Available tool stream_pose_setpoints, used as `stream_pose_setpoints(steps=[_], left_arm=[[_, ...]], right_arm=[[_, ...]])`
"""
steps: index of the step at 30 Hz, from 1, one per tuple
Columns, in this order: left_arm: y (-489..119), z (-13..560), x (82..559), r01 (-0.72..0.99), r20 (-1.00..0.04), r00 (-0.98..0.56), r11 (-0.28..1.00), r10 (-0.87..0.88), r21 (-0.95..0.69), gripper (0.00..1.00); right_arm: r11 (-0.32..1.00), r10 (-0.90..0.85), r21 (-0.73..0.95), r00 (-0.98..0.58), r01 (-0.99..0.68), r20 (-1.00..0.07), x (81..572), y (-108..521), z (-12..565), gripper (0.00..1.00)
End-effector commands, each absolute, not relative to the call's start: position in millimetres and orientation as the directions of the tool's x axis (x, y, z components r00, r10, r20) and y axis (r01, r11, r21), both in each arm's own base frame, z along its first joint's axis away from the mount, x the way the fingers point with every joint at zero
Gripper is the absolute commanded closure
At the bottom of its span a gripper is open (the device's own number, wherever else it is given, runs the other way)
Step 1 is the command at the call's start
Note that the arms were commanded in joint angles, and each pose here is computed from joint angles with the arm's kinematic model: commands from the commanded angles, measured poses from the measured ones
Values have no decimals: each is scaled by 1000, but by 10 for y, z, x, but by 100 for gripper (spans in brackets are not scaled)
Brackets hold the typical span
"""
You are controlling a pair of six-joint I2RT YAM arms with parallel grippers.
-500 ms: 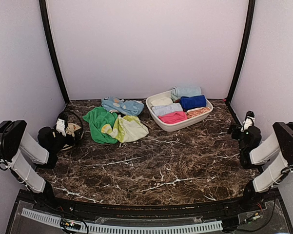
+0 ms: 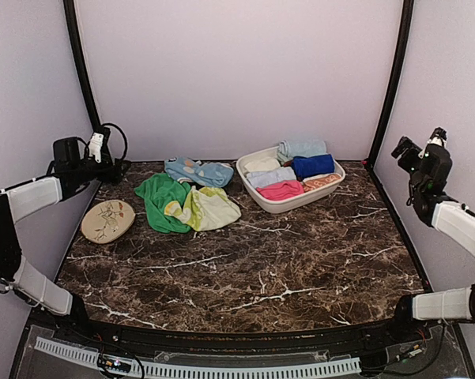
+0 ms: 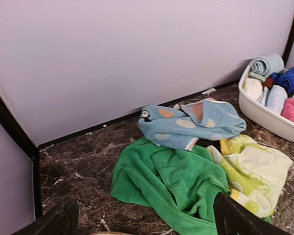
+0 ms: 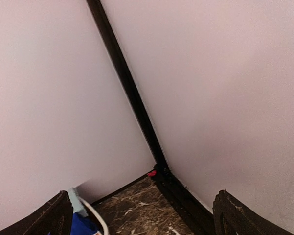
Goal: Roll the towels
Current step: Pick up the towel from the towel pile.
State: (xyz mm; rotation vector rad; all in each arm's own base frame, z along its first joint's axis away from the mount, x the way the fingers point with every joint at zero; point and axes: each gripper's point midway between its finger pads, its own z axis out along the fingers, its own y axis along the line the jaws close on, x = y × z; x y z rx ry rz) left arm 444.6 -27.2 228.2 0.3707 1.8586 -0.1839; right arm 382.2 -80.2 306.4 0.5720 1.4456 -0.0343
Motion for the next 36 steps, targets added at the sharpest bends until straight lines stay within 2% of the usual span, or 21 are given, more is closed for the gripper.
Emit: stream_pose_setpoints(steps=[1,5,7,10,14,18,25,32,36], left_arm=[[-647,1928,3865,530,-810,-555,831,190,-168,1],[-908,1892,3700,600,-787,-568,776,241,-195,1],[-1013,1791,3632,617,-760,-582,765,287,-183,1],[-1063,1754,3590,607,-732,-627,756,267,-245,1],[-1080,1681,3533,599,-683,-679,742,271,-301,1],[-1016,1689,3465,587,-661,-703,741,264,-328,2],[-830,1575,3364,549,-616,-741,768,266,-329,3],[-805,1450,3251,544,-587,-758,773,285,-327,4],[-779,1432,3225,547,-585,-754,778,298,-309,4]], right_arm=[[915,398,381,-145,134,-906,4078,-49,2769,0],[973,209,226,-259,-39,-943,4185,1076,2835,4],[970,122,180,-309,-166,-943,4113,1810,2769,8],[941,25,143,-359,-307,-933,4041,2703,2604,11],[895,-128,90,-446,-436,-886,3994,3768,2068,16],[845,-238,65,-481,-531,-844,3918,4547,1627,20],[771,-270,164,-548,-616,-791,3857,5283,1155,29],[724,-253,267,-605,-636,-755,3733,5546,838,39],[680,-235,340,-632,-650,-739,3631,5661,772,40]])
